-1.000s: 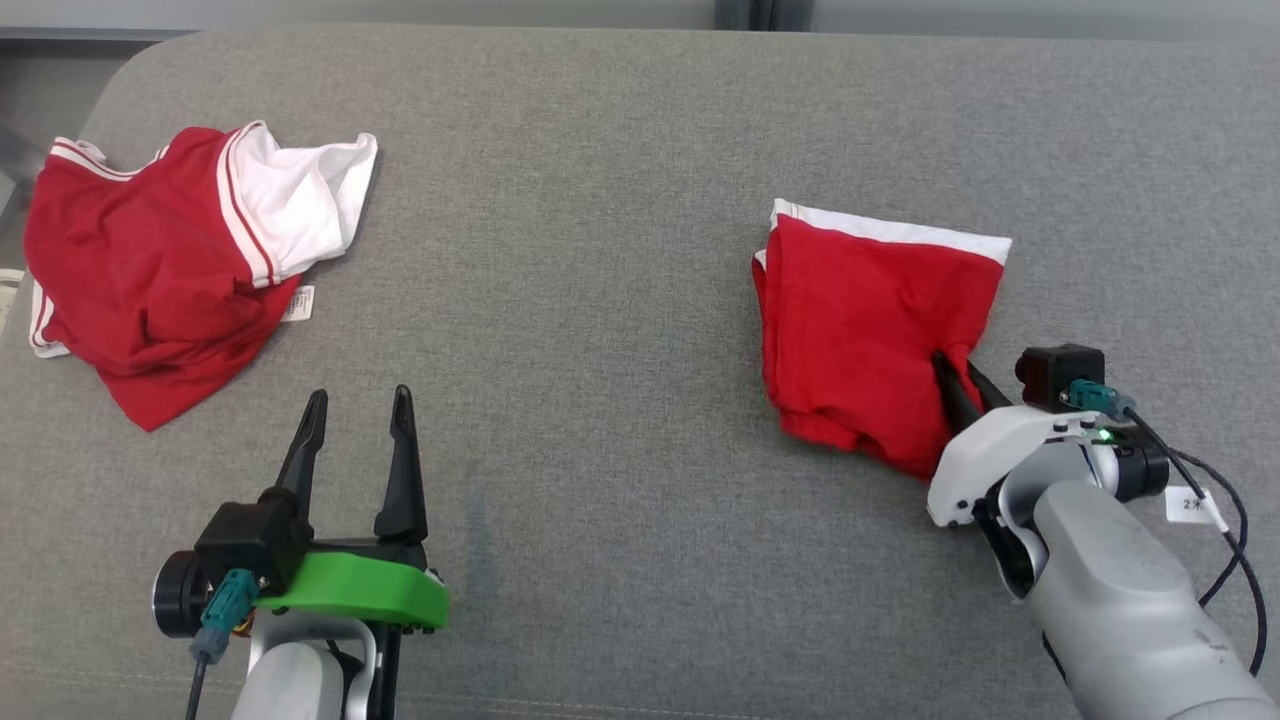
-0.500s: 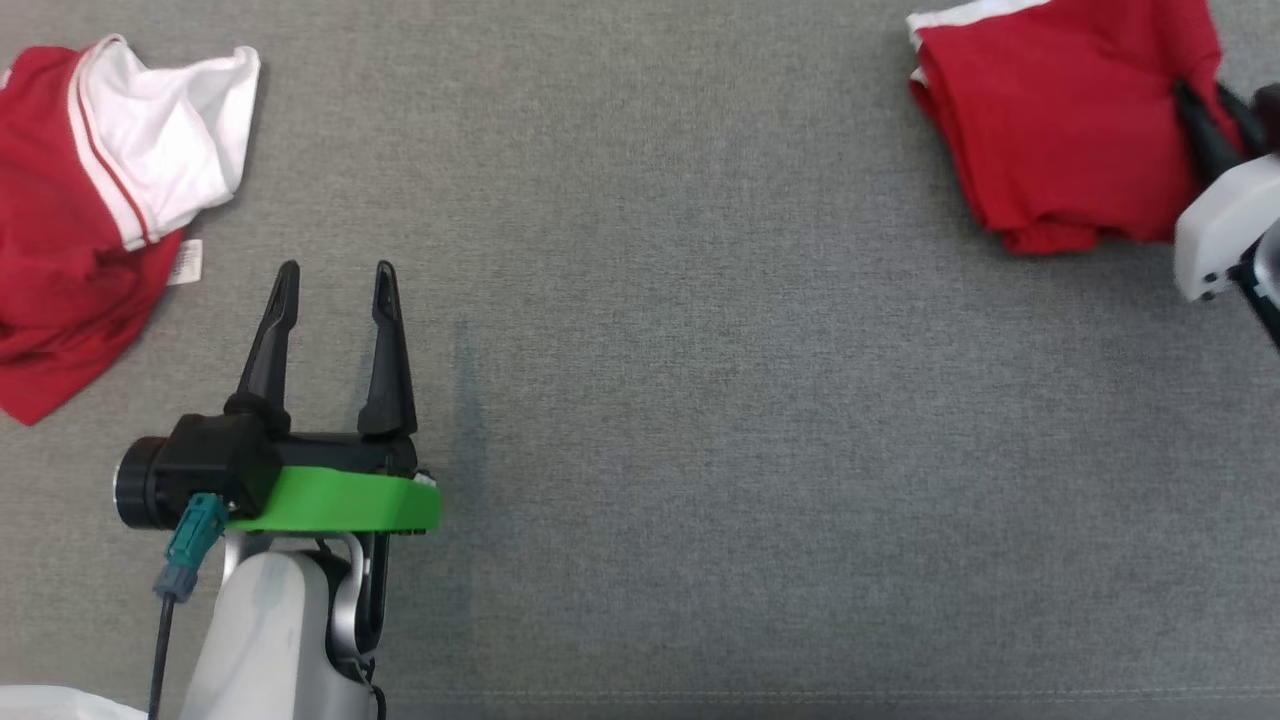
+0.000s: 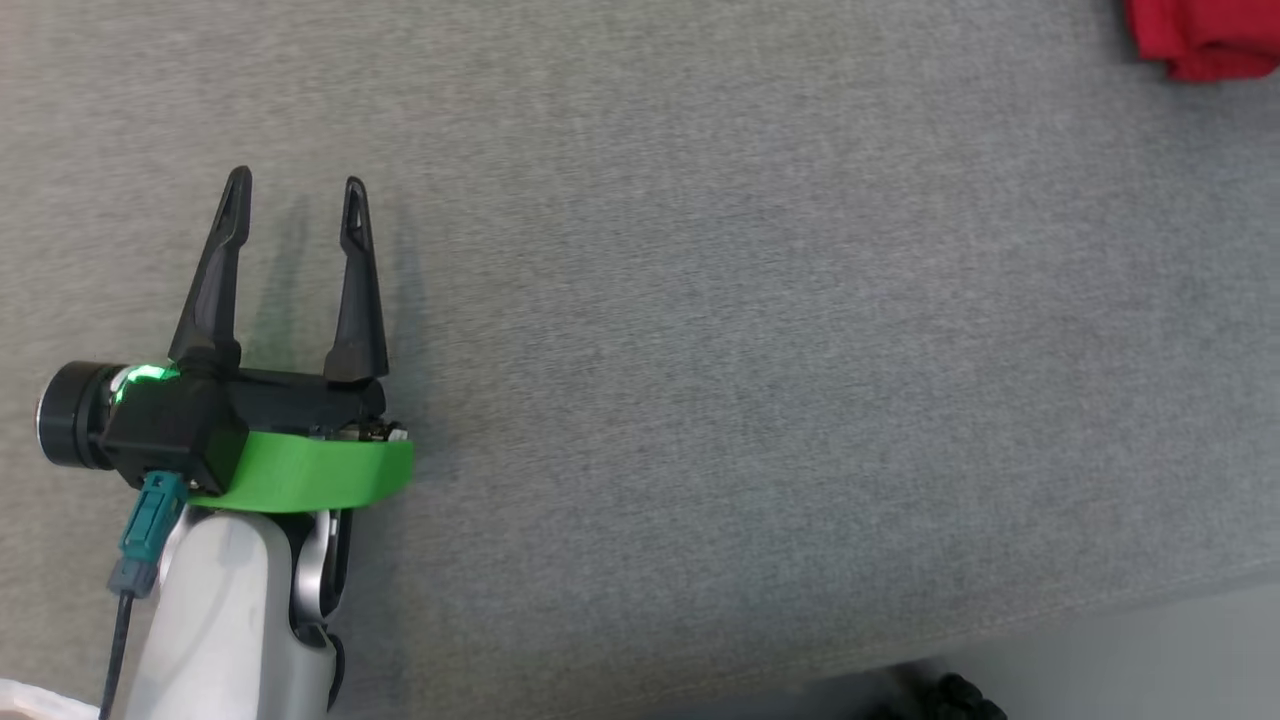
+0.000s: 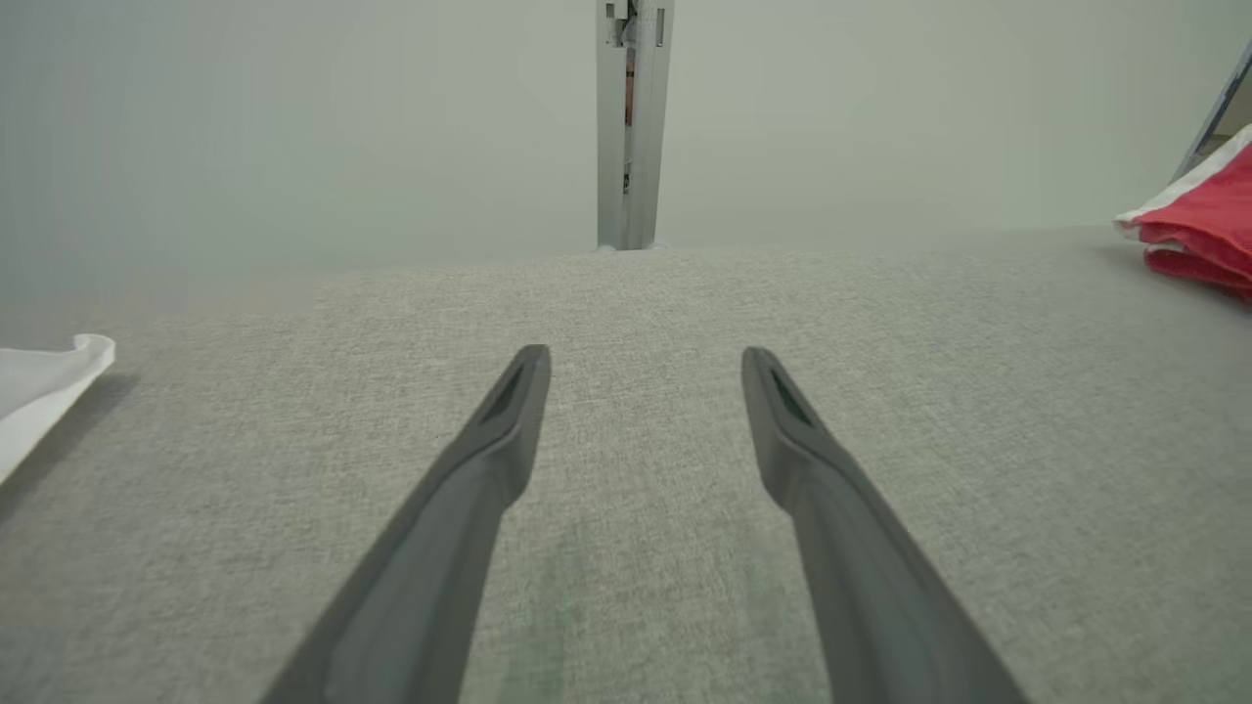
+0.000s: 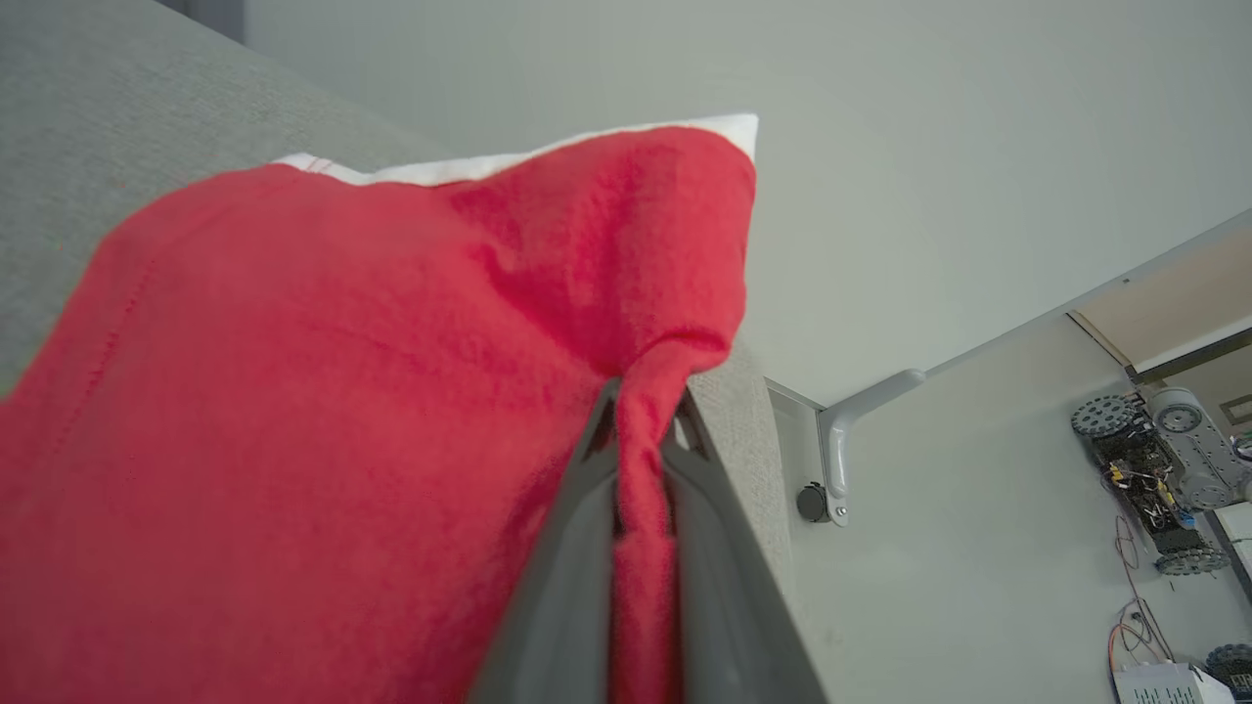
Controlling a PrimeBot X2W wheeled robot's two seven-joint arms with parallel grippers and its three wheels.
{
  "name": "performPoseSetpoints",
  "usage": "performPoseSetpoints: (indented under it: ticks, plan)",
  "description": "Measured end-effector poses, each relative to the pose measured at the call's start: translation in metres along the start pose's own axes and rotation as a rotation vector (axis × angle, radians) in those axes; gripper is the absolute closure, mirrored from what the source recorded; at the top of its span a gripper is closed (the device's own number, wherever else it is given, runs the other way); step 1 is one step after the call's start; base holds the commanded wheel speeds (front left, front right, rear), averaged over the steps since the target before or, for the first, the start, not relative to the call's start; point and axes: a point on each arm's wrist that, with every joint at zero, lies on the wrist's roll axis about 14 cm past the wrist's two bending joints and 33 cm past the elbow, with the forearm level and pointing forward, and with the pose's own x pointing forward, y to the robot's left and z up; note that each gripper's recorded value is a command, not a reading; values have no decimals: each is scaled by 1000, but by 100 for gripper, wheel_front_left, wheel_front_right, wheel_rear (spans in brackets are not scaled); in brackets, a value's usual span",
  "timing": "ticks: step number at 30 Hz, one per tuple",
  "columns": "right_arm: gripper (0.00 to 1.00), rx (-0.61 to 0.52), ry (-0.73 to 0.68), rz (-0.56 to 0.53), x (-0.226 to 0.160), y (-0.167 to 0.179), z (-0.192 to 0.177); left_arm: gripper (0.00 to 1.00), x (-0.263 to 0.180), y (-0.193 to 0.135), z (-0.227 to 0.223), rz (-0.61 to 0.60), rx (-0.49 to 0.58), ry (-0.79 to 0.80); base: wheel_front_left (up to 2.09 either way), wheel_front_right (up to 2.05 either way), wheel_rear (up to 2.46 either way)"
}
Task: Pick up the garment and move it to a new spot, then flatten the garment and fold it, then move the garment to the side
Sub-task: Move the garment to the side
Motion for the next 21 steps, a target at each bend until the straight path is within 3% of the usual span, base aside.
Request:
performPoseSetpoints:
  ticks: [4,15,16,17,21]
  plan:
    - [100,-27,36,-29,-1,-20,-5,0,9,-14,-9,-39,-19,11,0,0,0]
    - [100,-61,87,-50,12,-35,-6,0,16,-20,-13,-59,-30,4,0,0,0]
    - [74,-60,91,-52,12,-36,-7,0,16,-19,-13,-58,-29,4,0,0,0]
    - [0,-63,97,-52,12,-36,-8,0,15,-18,-13,-55,-29,5,0,0,0]
    - [0,-59,75,-60,11,-39,-4,0,14,-17,-14,-47,-28,9,0,0,0]
